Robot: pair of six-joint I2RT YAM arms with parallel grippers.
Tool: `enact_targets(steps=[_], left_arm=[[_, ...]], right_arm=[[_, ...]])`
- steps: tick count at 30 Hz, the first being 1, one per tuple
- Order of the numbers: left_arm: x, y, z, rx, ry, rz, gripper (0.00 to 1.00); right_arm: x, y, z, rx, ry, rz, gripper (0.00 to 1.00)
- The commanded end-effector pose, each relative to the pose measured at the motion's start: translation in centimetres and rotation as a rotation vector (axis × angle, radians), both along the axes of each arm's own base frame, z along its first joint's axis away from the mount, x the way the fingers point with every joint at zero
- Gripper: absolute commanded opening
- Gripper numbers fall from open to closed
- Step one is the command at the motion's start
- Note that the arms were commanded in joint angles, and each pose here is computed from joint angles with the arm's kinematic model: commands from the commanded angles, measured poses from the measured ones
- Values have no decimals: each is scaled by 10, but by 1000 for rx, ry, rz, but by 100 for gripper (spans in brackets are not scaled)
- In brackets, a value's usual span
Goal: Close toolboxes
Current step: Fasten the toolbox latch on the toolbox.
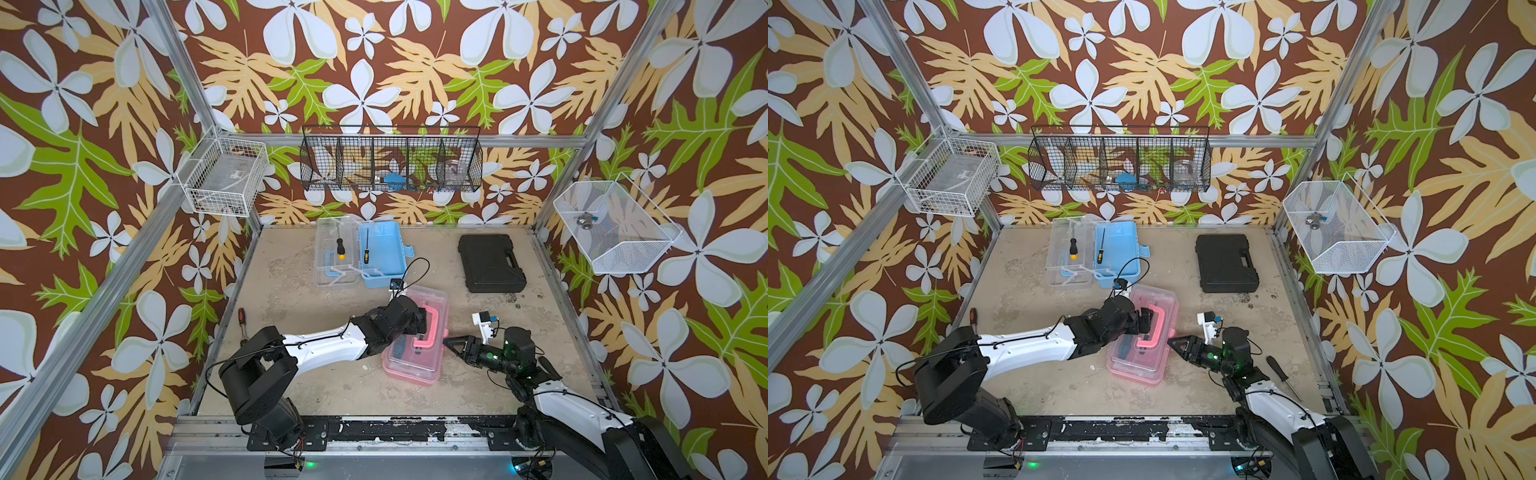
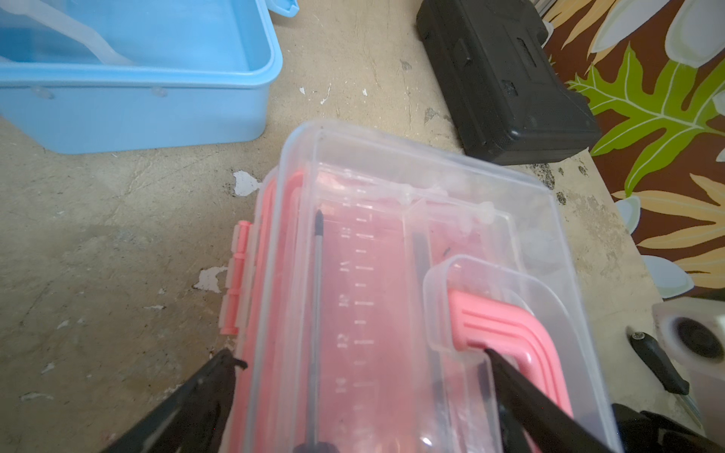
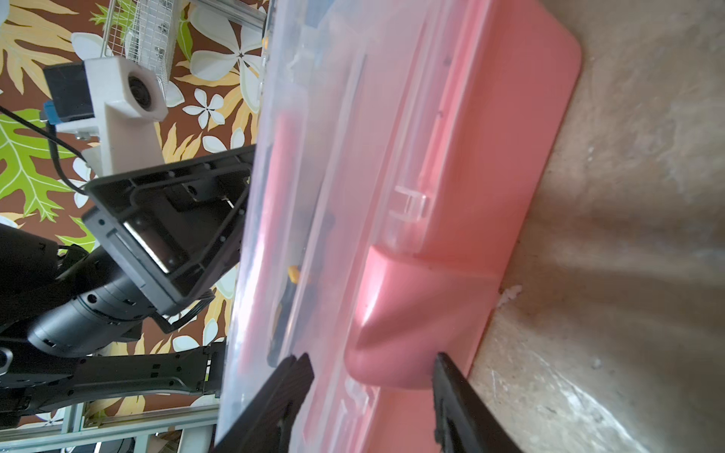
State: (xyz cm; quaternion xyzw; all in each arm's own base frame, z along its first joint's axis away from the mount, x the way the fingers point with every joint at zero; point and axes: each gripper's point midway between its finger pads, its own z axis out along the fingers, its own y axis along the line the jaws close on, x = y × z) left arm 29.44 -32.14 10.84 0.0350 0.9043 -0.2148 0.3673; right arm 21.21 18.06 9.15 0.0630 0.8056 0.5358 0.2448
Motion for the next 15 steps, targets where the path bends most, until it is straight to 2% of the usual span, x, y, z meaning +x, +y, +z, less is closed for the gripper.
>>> enact_targets(steps=[1, 15], left_arm=[[-35, 8, -41, 98, 179, -88, 95], [-47, -13, -47, 76, 205, -181, 95]], right_arm=[[3, 2, 8, 26, -44, 3, 55], [6, 10, 23, 138, -88, 26, 51]])
